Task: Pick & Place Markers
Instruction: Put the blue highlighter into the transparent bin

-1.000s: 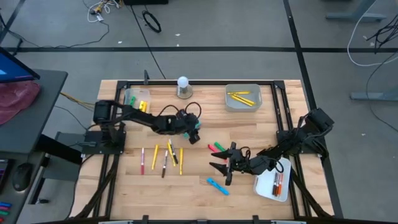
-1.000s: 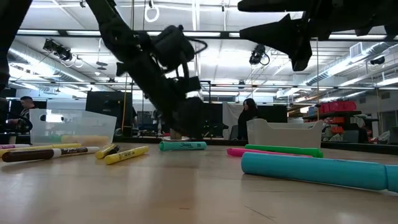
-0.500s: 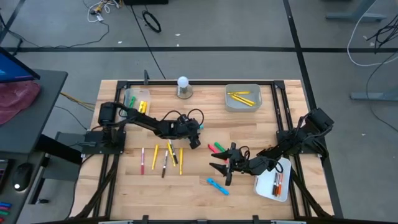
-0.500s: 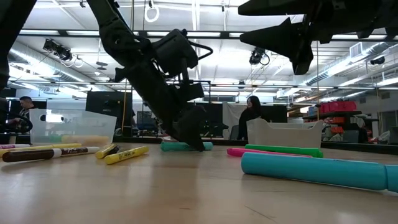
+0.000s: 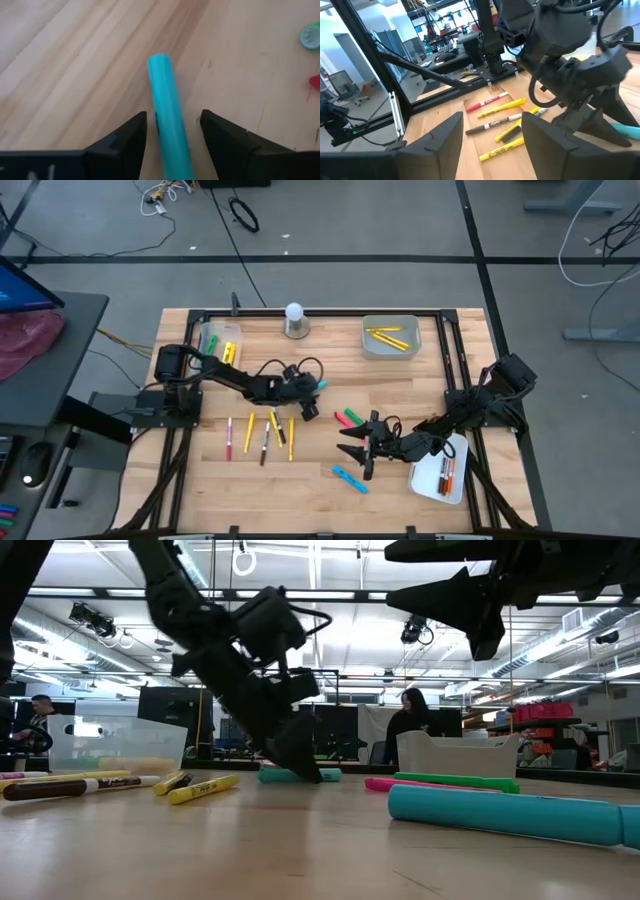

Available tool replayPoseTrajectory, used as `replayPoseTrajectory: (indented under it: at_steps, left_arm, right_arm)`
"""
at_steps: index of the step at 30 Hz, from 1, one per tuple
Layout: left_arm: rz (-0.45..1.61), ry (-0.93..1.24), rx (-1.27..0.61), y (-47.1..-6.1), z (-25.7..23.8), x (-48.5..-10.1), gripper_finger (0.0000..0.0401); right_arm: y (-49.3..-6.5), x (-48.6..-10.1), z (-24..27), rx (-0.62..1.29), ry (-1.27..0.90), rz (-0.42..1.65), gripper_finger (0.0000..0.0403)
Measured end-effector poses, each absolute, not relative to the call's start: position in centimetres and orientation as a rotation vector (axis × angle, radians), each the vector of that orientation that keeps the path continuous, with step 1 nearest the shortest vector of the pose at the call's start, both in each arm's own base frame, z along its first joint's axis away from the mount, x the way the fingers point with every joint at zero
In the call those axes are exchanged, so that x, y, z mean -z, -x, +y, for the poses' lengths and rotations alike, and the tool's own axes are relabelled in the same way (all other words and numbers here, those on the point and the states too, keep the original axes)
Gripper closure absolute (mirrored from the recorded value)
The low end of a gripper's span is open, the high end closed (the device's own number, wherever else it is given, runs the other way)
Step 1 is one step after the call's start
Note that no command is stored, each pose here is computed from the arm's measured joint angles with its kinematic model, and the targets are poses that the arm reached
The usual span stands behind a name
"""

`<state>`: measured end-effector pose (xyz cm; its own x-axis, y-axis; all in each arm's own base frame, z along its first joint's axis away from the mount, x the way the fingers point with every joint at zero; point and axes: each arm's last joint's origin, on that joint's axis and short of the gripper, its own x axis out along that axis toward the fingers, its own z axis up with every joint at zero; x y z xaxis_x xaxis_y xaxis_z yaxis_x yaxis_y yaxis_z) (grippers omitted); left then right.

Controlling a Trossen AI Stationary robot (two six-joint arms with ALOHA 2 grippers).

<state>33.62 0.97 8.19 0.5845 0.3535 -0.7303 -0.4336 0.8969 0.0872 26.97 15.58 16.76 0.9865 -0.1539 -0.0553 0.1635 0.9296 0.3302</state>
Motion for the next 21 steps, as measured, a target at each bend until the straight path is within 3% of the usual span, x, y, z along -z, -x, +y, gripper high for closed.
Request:
replayPoseTrajectory:
  at_steps: [6, 12, 21]
  left_arm:
    - [0.688, 0.177, -0.434, -31.5, 1.0, -6.8, 0.0202]
    - [0.673, 0.177, -0.43, -30.9, 0.8, -6.5, 0.0207]
    - [0.676, 0.166, -0.432, -30.8, 0.8, -6.5, 0.029]
  right_arm:
    - [-27.0, -16.8, 15.6, 0.162, -0.338, 0.029, 0.02]
    - [-27.0, -16.8, 15.6, 0.164, -0.338, 0.028, 0.02]
    - [-27.0, -16.8, 15.6, 0.166, -0.337, 0.028, 0.02]
